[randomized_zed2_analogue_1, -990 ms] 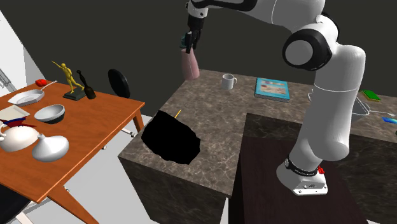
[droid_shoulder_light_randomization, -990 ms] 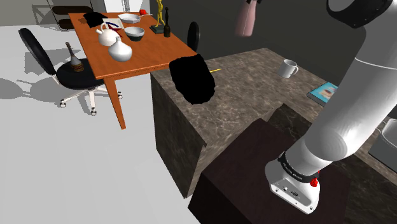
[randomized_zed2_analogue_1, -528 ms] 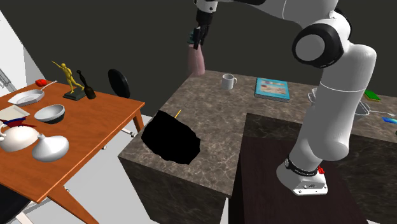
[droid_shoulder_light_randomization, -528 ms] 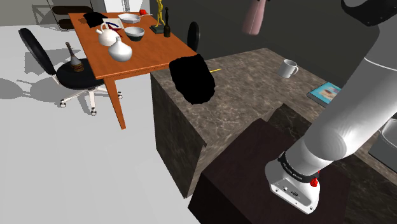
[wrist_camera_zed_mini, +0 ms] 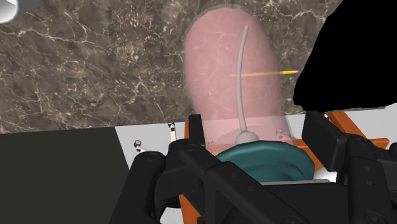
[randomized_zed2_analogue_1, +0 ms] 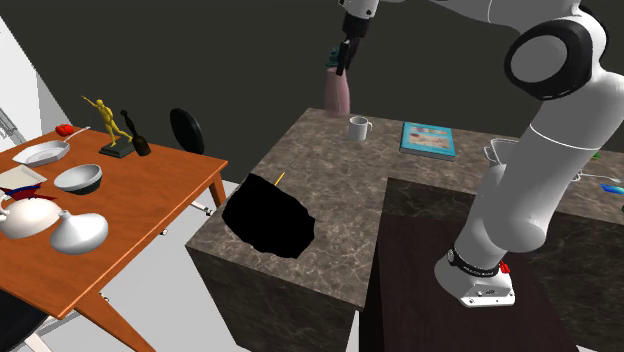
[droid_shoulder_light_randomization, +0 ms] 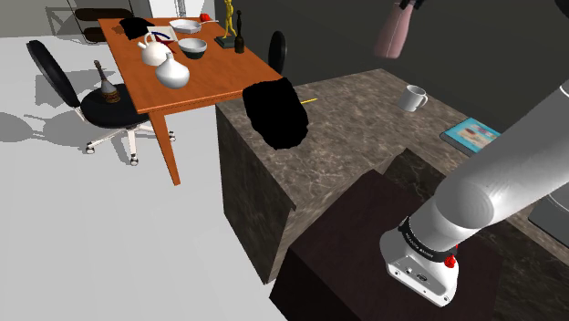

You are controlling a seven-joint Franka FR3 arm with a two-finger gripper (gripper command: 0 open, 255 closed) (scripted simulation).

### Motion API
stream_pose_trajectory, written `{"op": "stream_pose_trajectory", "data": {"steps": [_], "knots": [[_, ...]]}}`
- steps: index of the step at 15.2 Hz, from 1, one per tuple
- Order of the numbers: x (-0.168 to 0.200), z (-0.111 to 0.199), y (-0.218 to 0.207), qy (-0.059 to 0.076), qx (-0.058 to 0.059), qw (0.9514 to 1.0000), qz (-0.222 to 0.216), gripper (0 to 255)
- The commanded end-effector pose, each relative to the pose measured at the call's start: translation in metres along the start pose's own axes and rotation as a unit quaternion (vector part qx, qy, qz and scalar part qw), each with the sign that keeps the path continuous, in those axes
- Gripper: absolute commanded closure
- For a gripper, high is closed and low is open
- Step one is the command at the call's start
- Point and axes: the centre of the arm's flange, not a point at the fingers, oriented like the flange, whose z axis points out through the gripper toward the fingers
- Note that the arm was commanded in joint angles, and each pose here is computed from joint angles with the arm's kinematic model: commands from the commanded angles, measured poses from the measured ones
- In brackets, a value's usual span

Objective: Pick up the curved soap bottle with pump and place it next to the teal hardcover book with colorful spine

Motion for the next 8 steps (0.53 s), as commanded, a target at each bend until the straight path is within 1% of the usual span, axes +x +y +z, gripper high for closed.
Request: {"op": "stream_pose_trajectory", "data": {"steps": [1,8], "knots": [[-0.021,-0.004,0.014,0.0,0.0,1.0,0.0,255],[-0.097,-0.022,0.063,0.0,0.0,1.0,0.0,255]]}}
